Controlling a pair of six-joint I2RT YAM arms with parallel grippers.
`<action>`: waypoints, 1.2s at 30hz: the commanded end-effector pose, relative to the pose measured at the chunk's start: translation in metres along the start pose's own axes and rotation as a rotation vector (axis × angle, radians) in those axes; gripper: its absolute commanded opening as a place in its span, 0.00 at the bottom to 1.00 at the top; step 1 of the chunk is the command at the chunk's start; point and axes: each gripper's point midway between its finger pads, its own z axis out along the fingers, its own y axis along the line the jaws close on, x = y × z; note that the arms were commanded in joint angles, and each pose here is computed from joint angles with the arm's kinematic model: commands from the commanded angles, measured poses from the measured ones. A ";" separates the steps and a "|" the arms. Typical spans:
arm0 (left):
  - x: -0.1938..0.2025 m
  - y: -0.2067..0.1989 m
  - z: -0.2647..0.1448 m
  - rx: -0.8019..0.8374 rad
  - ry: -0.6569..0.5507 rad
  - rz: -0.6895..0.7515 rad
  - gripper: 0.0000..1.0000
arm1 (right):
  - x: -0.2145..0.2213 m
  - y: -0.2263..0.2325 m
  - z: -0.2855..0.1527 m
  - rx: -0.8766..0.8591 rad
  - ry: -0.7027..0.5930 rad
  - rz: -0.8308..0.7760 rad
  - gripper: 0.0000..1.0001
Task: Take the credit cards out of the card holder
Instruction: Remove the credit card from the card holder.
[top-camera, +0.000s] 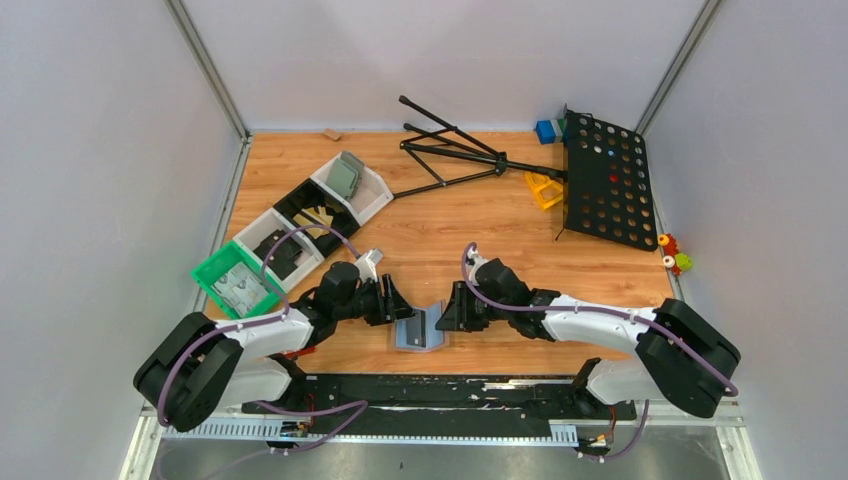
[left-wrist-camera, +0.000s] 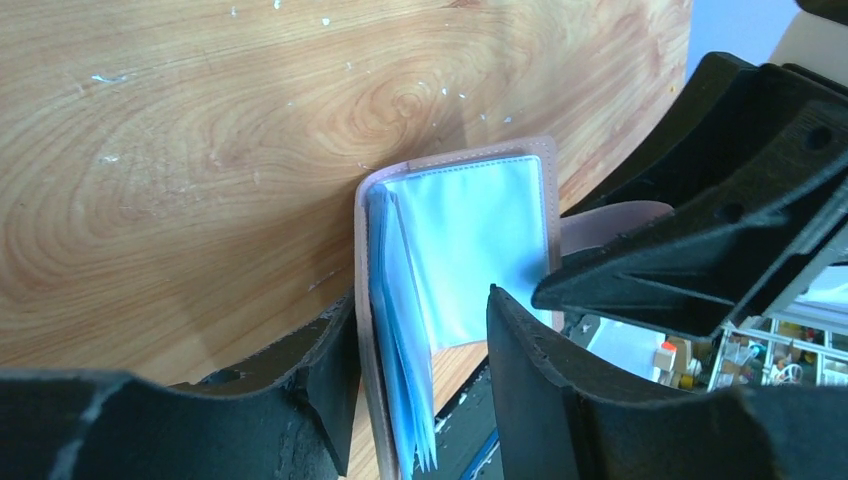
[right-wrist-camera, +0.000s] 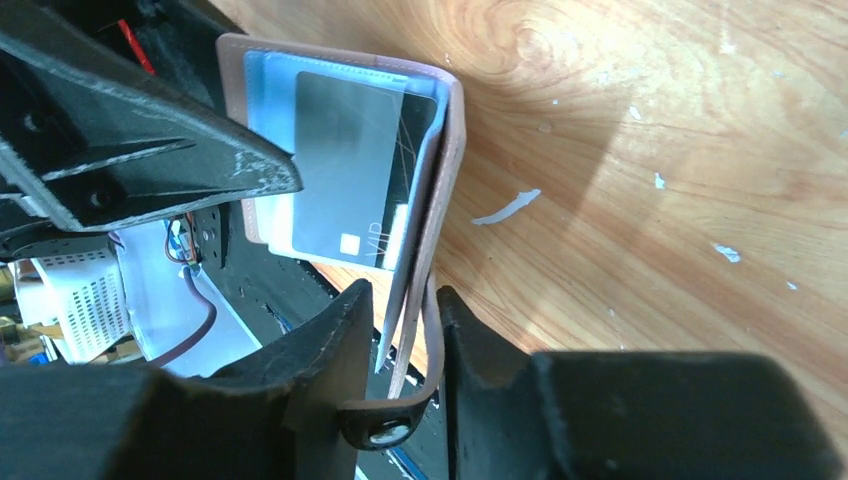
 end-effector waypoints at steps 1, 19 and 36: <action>-0.001 -0.014 -0.005 0.060 -0.008 0.009 0.54 | -0.002 -0.009 0.003 0.017 -0.012 0.012 0.27; 0.004 -0.021 -0.012 0.094 0.006 0.011 0.42 | 0.001 -0.006 0.007 -0.023 -0.007 0.029 0.13; 0.005 -0.030 -0.008 0.161 0.016 -0.007 0.16 | 0.003 -0.004 0.012 -0.043 0.007 0.028 0.18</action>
